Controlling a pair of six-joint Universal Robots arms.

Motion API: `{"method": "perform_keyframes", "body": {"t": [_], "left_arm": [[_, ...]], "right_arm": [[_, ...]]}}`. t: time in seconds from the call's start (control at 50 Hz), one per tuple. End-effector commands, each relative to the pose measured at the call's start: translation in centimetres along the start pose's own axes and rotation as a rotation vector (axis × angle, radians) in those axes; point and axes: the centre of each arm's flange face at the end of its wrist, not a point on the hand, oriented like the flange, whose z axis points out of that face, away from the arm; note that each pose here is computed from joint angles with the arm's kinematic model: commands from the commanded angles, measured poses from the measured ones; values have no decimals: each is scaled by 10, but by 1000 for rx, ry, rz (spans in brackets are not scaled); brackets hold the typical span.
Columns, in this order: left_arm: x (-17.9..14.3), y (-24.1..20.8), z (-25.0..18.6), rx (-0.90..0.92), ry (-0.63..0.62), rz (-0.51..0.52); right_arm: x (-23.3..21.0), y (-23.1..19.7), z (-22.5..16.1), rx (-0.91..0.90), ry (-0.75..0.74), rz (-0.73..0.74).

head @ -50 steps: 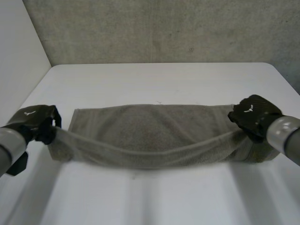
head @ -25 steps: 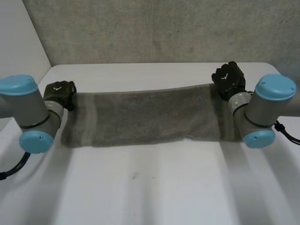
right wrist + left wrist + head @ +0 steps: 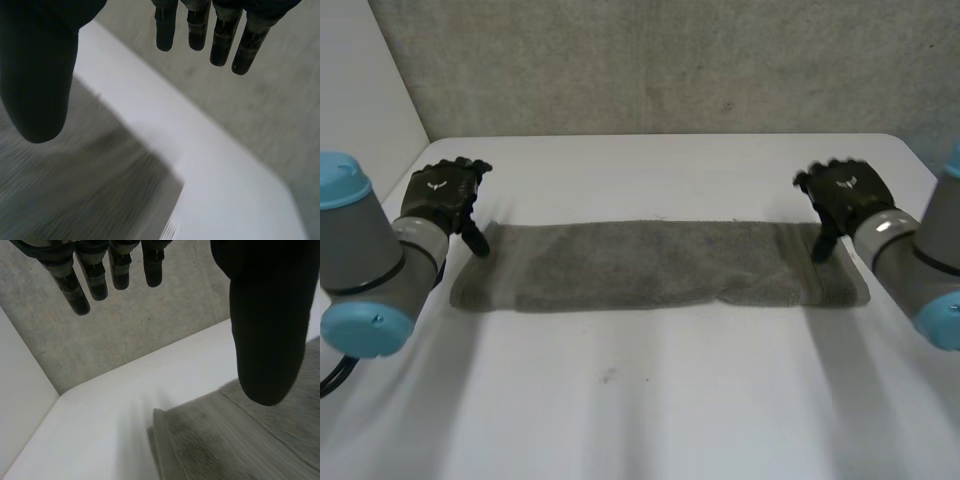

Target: Fold the towel.

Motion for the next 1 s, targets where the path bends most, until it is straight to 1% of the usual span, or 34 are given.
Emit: {"method": "perform_keyframes", "body": {"t": [0.02, 0.12, 0.2, 0.3, 0.44, 0.52, 0.6, 0.64, 0.66, 0.68, 0.7, 0.74, 0.76, 0.8, 0.86, 0.9, 0.92, 0.96, 0.98, 1.0], "left_arm": [[10, 4, -37, -20, 33, 2], [15, 13, -47, -28, 44, -14], [16, 22, -51, -25, 42, -54], [15, 27, -53, -31, 42, -64], [15, 28, -54, -34, 43, -64], [16, 28, -54, -35, 44, -63], [15, 29, -54, -37, 41, -65], [15, 29, -55, -39, 41, -65], [16, 29, -55, -40, 43, -65], [16, 29, -55, -40, 43, -65], [16, 29, -55, -39, 41, -65], [16, 29, -55, -39, 41, -66], [16, 29, -56, -40, 42, -66], [16, 28, -56, -39, 41, -66], [15, 26, -56, -30, 41, -66], [15, 25, -56, -28, 40, -67], [16, 25, -56, -28, 42, -66], [16, 25, -57, -29, 42, -66], [16, 26, -57, -29, 42, -66], [16, 26, -57, -29, 42, -66]], "right_arm": [[12, 34, -19, -233, -60, 78], [16, 53, -14, -249, -76, 103], [18, 73, -5, -254, -76, 104], [20, 84, 2, -257, -63, 105], [26, 89, 8, -224, -34, 93], [33, 90, 12, -201, -11, 61], [41, 95, 14, -218, 16, 21], [56, 95, 13, -234, 66, -52], [56, 95, 13, -234, 67, -53], [69, 95, 12, -248, 120, -102], [69, 95, 12, -248, 121, -102], [100, 89, 8, -280, 266, -223], [101, 89, 8, -280, 266, -223], [130, 82, 4, -296, 395, -336], [134, 78, 5, -284, 415, -368], [133, 67, 8, -229, 414, -393], [133, 67, 8, -229, 414, -393], [114, 42, 13, -121, 363, -384], [114, 42, 13, -121, 362, -384], [94, 23, 13, -49, 318, -370]]}}
